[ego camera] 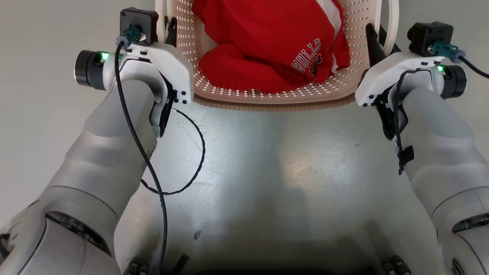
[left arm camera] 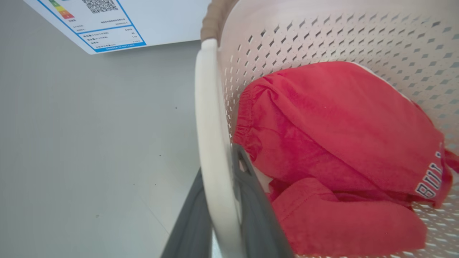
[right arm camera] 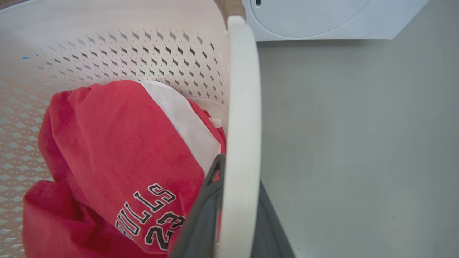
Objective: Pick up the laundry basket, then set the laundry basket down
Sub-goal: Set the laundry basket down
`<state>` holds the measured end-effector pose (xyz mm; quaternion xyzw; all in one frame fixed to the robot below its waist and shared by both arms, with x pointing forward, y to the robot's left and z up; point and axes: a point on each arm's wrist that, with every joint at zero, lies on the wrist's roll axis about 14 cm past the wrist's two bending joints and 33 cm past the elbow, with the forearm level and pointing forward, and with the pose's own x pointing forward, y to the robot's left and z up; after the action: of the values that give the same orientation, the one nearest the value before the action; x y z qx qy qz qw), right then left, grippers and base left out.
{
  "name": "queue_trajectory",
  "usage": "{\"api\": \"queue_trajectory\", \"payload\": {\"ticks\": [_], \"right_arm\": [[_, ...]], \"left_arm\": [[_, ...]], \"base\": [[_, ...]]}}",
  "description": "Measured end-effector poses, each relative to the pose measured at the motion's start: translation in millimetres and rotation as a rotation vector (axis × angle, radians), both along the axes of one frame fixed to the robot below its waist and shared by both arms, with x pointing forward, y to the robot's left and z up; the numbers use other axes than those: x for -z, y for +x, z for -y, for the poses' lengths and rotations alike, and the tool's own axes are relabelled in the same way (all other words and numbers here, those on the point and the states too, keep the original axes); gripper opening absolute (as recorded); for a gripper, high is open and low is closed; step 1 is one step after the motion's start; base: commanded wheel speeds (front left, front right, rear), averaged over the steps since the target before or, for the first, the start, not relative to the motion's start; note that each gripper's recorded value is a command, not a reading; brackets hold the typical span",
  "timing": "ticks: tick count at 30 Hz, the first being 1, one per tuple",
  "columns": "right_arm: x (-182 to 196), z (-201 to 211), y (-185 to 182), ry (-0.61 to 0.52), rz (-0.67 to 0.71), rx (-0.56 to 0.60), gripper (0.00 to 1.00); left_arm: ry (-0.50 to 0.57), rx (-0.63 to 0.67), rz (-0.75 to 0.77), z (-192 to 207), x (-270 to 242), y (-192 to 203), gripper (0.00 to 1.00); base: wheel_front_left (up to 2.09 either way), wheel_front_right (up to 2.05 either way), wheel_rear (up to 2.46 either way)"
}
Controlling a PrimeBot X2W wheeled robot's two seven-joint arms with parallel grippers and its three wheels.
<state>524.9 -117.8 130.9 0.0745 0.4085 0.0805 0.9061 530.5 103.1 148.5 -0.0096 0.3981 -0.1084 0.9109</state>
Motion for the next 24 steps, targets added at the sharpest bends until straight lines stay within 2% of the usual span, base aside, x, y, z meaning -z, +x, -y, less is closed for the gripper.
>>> {"api": "queue_trajectory", "payload": {"ticks": [15, 16, 17, 19, 20, 21, 24], "right_arm": [[6.3, 2.5, 2.6, -0.016, 0.007, 0.001, 0.00], [6.2, 2.9, 2.4, -0.016, 0.007, 0.002, 0.13], [6.1, 3.2, 2.0, -0.017, 0.005, 0.003, 0.30], [6.7, 4.8, 0.6, -0.021, 0.000, 0.001, 0.49], [6.8, 5.3, 0.0, -0.023, -0.001, 0.000, 0.86], [7.0, 5.3, -0.7, -0.023, -0.004, -0.001, 1.00], [9.0, 7.0, -4.9, -0.029, -0.018, -0.003, 1.00]], "left_arm": [[0.004, -0.030, 0.012, -3.8, 3.1, 3.4, 0.00], [-0.001, -0.034, 0.008, -3.2, 3.3, 2.9, 0.05], [-0.002, -0.039, 0.005, -3.1, 3.6, 2.4, 0.27], [-0.009, -0.038, -0.001, -1.5, 4.2, 1.1, 0.62], [-0.015, -0.039, -0.004, -1.0, 4.4, 0.6, 0.94], [-0.017, -0.038, -0.006, -0.7, 4.6, 0.2, 1.00], [-0.015, -0.040, -0.010, -0.5, 5.9, -0.4, 1.00]], "base": [[0.00, 0.00, 0.00], [0.00, 0.00, 0.00], [0.00, 0.00, 0.00], [0.00, 0.00, 0.00], [0.00, 0.00, 0.00], [0.00, 0.00, 0.00], [0.00, 0.00, 0.00]]}}
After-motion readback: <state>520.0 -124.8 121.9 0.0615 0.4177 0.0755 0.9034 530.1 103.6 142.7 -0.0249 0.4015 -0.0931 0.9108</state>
